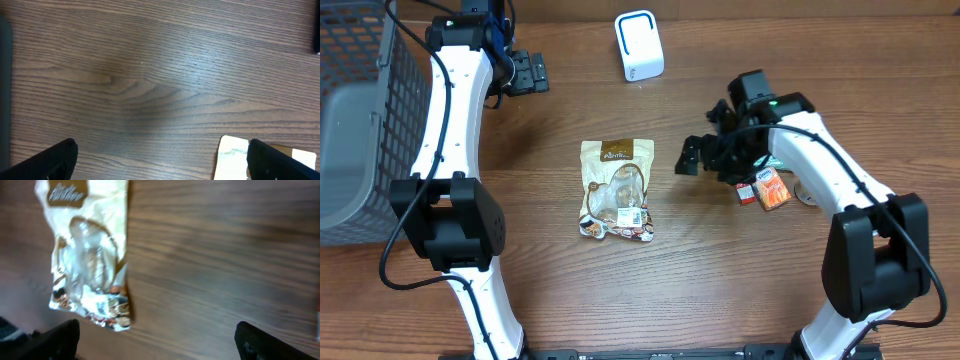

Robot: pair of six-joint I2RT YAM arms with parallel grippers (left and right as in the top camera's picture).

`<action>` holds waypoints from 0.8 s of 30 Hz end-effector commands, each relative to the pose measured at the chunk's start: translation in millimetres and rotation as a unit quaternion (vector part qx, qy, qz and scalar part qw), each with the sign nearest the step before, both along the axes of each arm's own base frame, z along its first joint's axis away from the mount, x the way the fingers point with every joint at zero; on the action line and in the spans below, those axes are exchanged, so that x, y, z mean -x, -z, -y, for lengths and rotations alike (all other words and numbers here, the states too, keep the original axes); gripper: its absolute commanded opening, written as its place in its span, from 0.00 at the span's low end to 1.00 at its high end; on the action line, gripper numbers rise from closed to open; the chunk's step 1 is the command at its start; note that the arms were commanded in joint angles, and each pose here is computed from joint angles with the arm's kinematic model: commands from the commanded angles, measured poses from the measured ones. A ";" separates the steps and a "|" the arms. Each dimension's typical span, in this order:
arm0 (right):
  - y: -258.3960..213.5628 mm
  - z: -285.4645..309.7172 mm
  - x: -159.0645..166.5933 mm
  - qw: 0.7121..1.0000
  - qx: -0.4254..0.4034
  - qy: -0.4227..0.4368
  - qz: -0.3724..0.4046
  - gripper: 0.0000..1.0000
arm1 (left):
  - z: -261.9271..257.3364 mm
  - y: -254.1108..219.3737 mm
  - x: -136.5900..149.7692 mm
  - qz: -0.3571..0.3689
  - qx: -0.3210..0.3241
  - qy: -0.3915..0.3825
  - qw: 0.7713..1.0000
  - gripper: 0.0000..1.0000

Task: Scan the item barcode
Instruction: 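Set the tissue pack down near the jar and release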

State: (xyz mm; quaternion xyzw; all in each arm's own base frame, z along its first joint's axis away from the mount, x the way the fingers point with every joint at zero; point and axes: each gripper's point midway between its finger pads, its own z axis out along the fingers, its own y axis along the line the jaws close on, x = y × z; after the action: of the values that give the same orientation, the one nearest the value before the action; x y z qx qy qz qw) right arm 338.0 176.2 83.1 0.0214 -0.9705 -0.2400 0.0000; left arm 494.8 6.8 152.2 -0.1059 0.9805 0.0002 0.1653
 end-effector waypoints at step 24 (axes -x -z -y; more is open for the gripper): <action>-6.9 -12.9 3.4 1.000 -0.018 -0.005 0.001 1.00 | -0.4 -12.9 -2.3 0.017 -0.001 -0.005 1.000 1.00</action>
State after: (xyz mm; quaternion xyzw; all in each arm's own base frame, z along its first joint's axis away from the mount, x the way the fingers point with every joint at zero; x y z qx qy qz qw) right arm 334.1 187.8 84.9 0.0267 -0.9678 -0.2503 0.0043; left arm 494.8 6.8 152.2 -0.1059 0.9805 0.0002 0.1653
